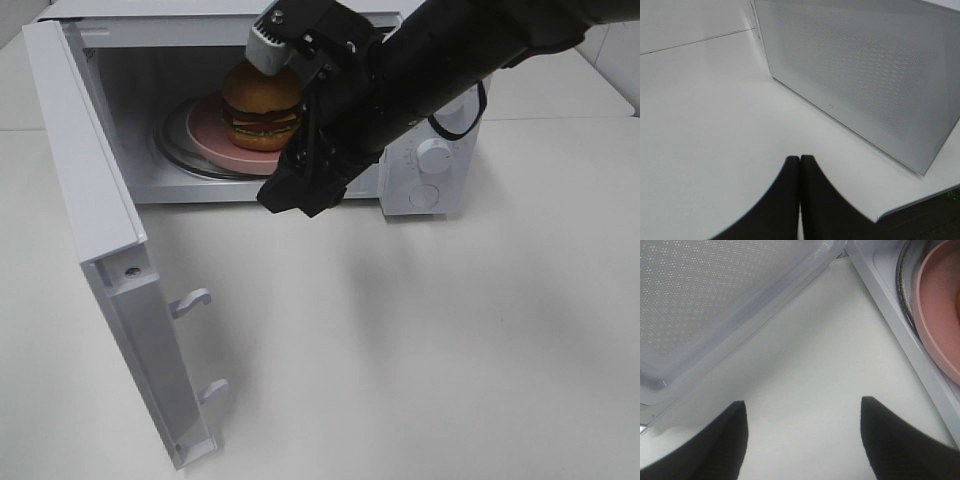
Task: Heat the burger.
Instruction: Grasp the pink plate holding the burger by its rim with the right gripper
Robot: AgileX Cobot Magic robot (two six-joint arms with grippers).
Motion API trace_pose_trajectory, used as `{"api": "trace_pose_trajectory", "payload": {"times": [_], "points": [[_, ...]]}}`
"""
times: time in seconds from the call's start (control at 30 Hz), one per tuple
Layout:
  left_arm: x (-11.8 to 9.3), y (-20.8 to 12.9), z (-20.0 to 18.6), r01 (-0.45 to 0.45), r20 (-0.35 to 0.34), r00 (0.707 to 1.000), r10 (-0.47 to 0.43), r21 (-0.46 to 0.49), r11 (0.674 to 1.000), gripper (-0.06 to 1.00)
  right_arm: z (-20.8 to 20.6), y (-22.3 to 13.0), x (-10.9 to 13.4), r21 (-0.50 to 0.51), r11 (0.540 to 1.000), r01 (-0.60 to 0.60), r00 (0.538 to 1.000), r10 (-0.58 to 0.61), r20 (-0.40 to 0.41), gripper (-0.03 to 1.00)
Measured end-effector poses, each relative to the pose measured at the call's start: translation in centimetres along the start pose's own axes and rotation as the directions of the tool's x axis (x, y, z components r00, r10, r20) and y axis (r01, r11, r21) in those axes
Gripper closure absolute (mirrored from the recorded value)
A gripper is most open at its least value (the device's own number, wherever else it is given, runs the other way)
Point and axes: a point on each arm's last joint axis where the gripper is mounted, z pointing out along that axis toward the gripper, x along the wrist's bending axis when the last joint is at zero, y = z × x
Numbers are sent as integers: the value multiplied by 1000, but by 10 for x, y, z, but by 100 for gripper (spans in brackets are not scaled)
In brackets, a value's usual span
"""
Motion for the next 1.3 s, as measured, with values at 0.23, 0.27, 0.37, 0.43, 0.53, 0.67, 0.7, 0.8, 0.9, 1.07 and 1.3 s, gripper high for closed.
{"api": "trace_pose_trajectory", "payload": {"times": [0.23,0.27,0.37,0.43,0.53,0.67,0.7,0.8,0.9,1.07,1.3], "points": [[0,0,0,0,0,1000,0,0,1000,94,28,20,5,77,965,249,965,-254,58,34],[0,0,0,0,0,1000,0,0,1000,94,32,22,5,92,955,281,956,-287,65,34],[0,0,0,0,0,1000,0,0,1000,94,40,25,4,124,937,328,938,-339,78,34],[0,0,0,0,0,1000,0,0,1000,94,48,30,1,170,906,388,908,-407,98,34],[0,0,0,0,0,1000,0,0,1000,94,60,35,-2,231,862,451,866,-485,122,34],[0,0,0,0,0,1000,0,0,1000,94,69,36,-7,270,843,464,848,-511,138,34],[0,0,0,0,0,1000,0,0,1000,94,70,37,-9,274,845,459,848,-509,149,34],[0,0,0,0,0,1000,0,0,1000,94,76,39,-15,299,839,455,838,-517,174,34],[0,0,0,0,0,1000,0,0,1000,94,82,39,-15,319,823,471,824,-539,175,34],[0,0,0,0,0,1000,0,0,1000,94,89,41,-19,325,825,463,817,-539,205,34],[0,0,0,0,0,1000,0,0,1000,94,94,46,-25,327,837,439,811,-526,255,34]]}}
